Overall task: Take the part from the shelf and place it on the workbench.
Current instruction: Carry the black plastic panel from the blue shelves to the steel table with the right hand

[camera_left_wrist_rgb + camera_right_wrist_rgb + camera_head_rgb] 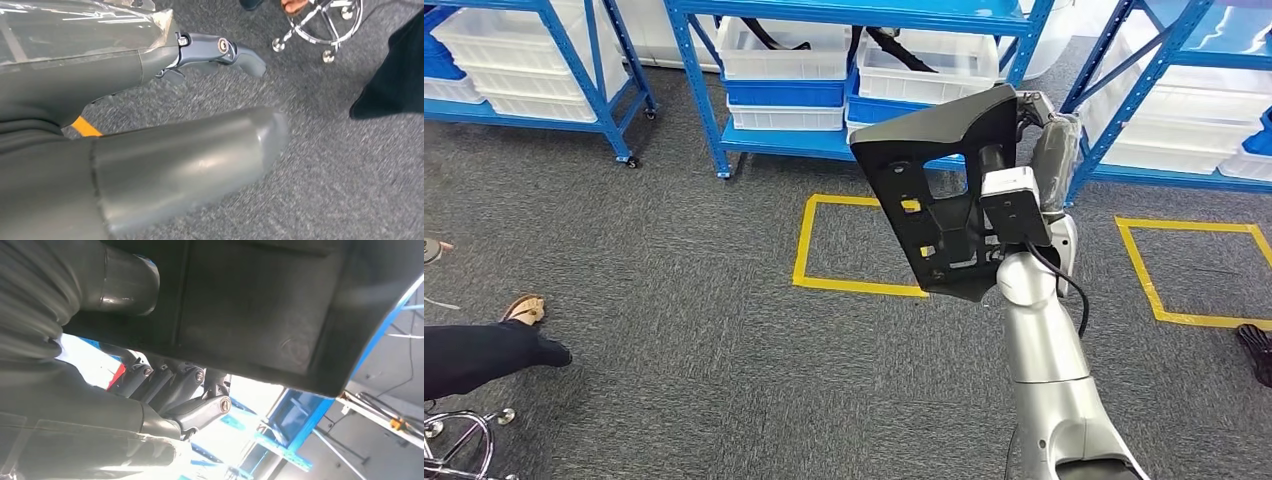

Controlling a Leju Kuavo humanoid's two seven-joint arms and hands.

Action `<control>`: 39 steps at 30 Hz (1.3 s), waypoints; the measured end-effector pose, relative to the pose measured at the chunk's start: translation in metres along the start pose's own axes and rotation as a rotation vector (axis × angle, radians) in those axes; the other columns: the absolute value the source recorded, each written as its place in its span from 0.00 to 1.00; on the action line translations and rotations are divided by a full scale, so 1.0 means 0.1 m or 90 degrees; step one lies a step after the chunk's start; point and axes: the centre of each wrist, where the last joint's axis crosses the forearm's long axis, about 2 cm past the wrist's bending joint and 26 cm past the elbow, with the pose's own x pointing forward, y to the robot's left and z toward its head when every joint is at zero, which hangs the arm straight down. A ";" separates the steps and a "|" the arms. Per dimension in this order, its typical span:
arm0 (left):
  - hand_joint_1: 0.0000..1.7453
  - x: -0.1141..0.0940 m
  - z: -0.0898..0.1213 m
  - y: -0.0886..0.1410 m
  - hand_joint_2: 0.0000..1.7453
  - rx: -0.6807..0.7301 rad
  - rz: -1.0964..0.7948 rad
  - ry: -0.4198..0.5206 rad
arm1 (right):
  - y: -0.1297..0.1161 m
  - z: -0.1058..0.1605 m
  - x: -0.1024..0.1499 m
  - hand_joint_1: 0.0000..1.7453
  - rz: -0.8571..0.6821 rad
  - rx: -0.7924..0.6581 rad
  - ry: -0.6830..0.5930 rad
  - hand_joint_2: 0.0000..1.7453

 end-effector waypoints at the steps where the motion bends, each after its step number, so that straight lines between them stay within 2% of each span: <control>1: 0.00 0.00 0.00 0.00 0.00 0.000 0.000 -0.001 | -0.01 0.04 -0.02 1.00 0.002 0.001 0.005 1.00; 4: 0.00 0.00 0.00 0.00 0.00 0.000 0.000 -0.001 | -0.02 0.11 -0.05 1.00 0.005 0.003 0.015 1.00; 13: 0.00 0.04 -0.05 0.00 0.00 0.006 0.004 -0.007 | -0.04 0.11 -0.02 1.00 0.001 -0.008 0.011 1.00; 34: 0.00 0.12 -0.16 0.12 0.00 0.035 0.021 -0.030 | -0.21 0.46 -0.09 1.00 -0.007 -0.028 0.030 1.00; 39: 0.00 0.11 -0.16 0.12 0.00 0.035 0.021 -0.030 | -0.23 0.46 -0.09 1.00 -0.006 -0.032 0.028 1.00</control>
